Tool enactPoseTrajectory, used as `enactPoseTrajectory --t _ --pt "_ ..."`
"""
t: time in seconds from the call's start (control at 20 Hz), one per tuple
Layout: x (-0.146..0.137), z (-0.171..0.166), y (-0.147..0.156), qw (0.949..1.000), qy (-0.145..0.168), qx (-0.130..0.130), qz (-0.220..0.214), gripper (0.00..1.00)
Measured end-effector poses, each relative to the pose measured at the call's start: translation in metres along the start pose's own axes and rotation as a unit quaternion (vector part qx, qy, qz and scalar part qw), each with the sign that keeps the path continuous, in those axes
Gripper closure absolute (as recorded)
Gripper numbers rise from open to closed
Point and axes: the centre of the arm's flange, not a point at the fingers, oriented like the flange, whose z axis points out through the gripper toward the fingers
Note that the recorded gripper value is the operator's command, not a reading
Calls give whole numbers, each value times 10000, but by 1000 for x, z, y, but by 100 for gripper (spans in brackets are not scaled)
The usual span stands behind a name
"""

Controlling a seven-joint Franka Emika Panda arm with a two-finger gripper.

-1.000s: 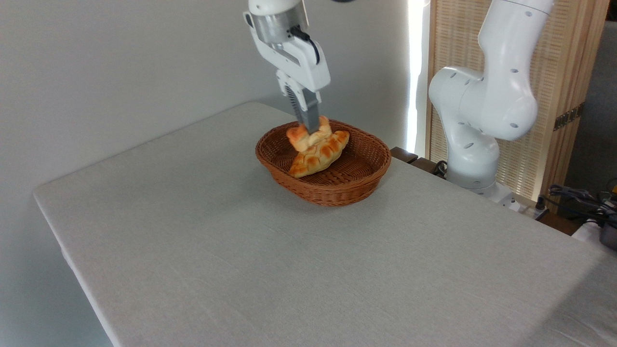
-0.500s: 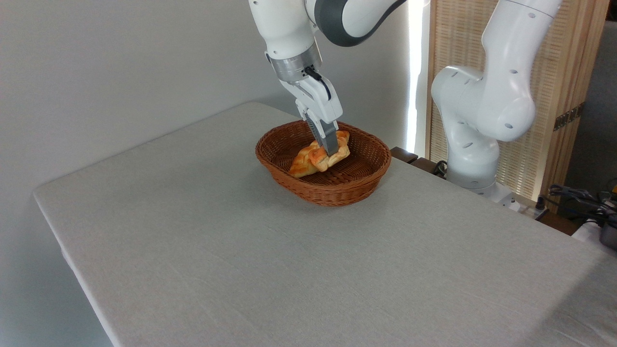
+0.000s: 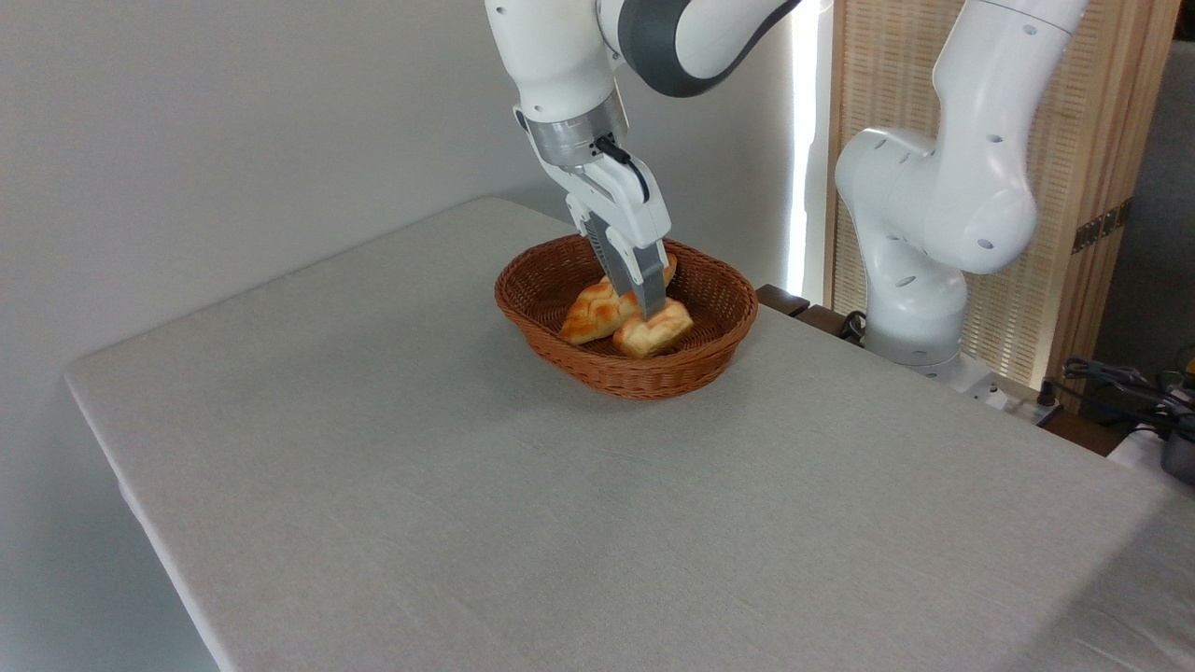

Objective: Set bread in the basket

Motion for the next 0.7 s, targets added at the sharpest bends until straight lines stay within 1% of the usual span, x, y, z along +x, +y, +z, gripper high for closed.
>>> enactPoseTrajectory --t 0.25,0.4,0.5,0.65,0.7 --pt "0 -2 0 10000 19 13 1 0" --pt "3 -14 0 9999 119 86 15 0" --pt "7 -34 -1 9994 271 194 34 0" --pt "16 -80 -5 9974 593 405 56 0" --pt "17 -90 -7 9967 671 447 47 0"
